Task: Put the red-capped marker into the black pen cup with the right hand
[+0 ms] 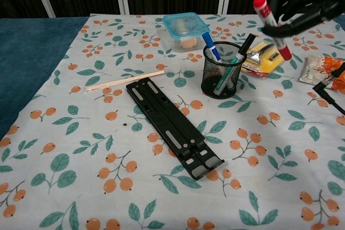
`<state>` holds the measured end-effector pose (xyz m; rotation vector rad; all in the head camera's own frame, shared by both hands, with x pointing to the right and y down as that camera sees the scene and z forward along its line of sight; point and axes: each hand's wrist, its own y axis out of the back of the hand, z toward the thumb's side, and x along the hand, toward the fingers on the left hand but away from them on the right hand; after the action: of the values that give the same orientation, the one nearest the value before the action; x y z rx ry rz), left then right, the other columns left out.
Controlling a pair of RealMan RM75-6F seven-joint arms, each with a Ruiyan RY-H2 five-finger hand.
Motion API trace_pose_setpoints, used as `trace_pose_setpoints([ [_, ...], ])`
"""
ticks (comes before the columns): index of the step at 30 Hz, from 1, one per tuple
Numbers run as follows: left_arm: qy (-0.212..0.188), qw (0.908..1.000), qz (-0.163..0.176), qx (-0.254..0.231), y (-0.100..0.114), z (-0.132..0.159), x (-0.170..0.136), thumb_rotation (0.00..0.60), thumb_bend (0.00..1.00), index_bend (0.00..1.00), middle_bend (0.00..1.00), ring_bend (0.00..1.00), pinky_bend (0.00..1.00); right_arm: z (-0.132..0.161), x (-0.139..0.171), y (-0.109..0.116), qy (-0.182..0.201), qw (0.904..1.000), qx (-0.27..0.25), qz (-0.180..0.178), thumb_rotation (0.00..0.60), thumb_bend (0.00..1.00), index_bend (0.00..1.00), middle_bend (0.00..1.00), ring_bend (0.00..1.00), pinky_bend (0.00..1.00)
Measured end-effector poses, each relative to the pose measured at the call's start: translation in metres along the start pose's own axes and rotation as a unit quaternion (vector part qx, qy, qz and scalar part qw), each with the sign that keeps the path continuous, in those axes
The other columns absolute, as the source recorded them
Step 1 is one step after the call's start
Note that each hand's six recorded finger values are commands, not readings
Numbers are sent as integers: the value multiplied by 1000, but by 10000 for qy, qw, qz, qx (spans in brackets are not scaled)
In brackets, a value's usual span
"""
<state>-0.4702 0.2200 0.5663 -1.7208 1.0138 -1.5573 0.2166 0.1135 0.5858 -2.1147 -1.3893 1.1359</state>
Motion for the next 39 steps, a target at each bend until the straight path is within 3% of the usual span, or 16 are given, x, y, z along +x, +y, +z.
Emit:
trace_pose_setpoints([
  [6, 12, 10000, -17, -27, 0, 0, 0, 600, 32, 0, 0, 0, 0, 20, -9, 6, -364, 9951, -918, -22, 600, 595, 749, 575, 341, 292],
  [13, -33, 10000, -53, -43, -1, 2, -1, 600, 33, 0, 0, 0, 0, 54, -23, -18, -306, 9897, -1396, 107, 600, 595, 749, 575, 341, 291],
  [18, -28, 9999, -65, -79, -1, 1, -1, 600, 32, 0, 0, 0, 0, 63, -32, -35, -303, 9893, -1426, 57, 600, 595, 749, 575, 341, 291],
  [27, -19, 9999, -112, -110, -1, 0, 0, 600, 33, 0, 0, 0, 0, 54, -54, -58, -430, 9920, -1177, -156, 600, 595, 749, 574, 341, 291],
  [39, 24, 9999, -125, -114, -1, -1, 1, 600, 32, 0, 0, 0, 0, 31, -68, -62, -853, 9879, -1200, -480, 600, 591, 749, 571, 332, 291],
])
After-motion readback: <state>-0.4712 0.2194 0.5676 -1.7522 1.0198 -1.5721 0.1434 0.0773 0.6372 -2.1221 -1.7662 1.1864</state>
